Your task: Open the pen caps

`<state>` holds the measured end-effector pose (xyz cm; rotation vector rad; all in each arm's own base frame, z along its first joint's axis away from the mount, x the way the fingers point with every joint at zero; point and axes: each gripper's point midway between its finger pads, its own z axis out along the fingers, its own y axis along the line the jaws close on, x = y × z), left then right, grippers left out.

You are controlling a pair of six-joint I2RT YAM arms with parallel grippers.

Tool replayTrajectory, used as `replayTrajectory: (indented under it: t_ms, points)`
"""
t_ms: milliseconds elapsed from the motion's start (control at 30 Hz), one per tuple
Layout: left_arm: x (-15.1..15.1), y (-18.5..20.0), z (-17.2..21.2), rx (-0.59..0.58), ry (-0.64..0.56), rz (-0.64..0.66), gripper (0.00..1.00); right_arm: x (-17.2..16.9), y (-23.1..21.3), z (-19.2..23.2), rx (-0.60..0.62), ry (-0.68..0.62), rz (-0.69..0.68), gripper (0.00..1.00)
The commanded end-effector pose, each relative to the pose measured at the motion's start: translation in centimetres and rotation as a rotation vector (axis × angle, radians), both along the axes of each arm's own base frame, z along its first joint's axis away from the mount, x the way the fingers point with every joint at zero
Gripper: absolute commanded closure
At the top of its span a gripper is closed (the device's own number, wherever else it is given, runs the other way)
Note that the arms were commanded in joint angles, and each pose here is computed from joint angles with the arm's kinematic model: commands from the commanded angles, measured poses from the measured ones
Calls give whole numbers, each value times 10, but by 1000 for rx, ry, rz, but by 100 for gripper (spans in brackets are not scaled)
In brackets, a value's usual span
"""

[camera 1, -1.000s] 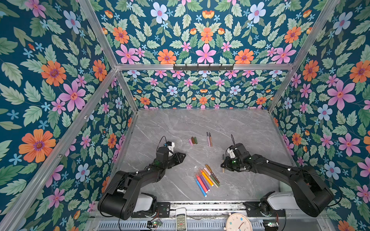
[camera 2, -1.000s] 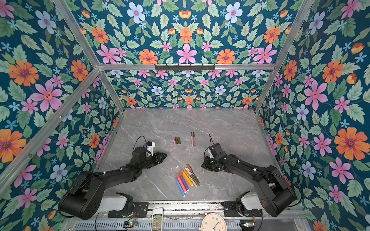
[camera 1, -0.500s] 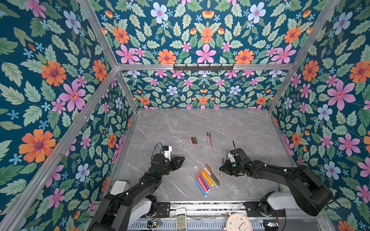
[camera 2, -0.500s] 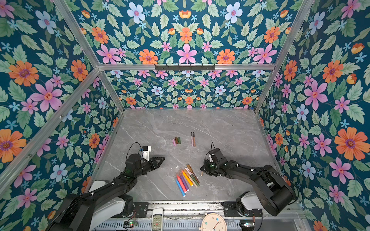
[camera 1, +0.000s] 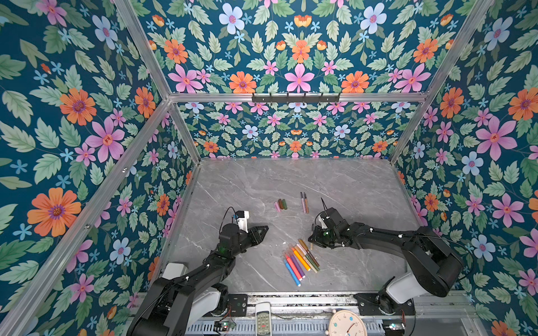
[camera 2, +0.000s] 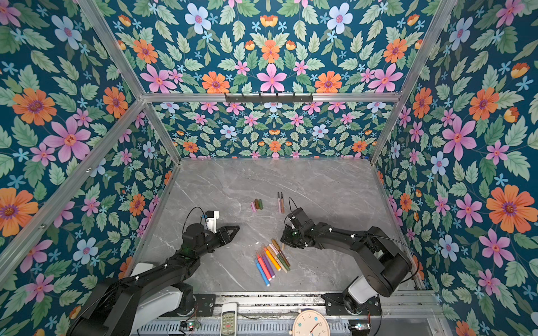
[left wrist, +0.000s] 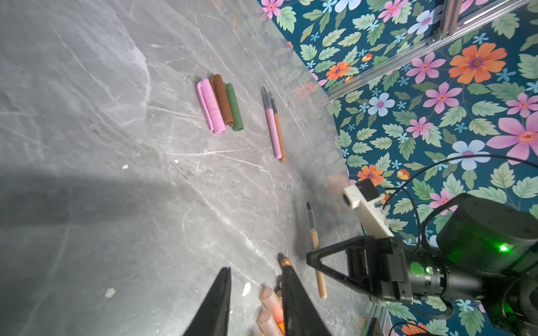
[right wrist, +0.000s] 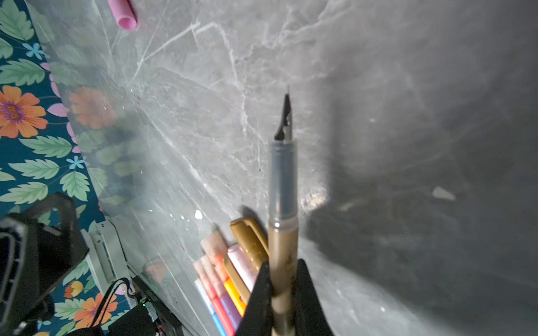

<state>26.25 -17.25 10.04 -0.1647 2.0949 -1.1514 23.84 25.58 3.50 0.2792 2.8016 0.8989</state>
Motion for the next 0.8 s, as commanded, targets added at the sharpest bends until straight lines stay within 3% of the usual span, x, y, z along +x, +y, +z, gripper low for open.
replayTrajectory:
  t_ms: [0, 233, 433, 767]
  points:
    - [19, -1, 27, 3, -125, 20, 67, -5, -19, -4, -88, -7, -23, 100]
    - [41, -10, 27, 59, -110, -18, 68, 19, -52, 19, -152, -48, -38, 100]
    - [56, -9, 30, 123, -143, -32, 61, 82, -52, 25, -109, -68, -6, 100]
    - [63, -3, 17, 55, -108, -28, 62, 166, -47, 4, -77, -15, 51, 100]
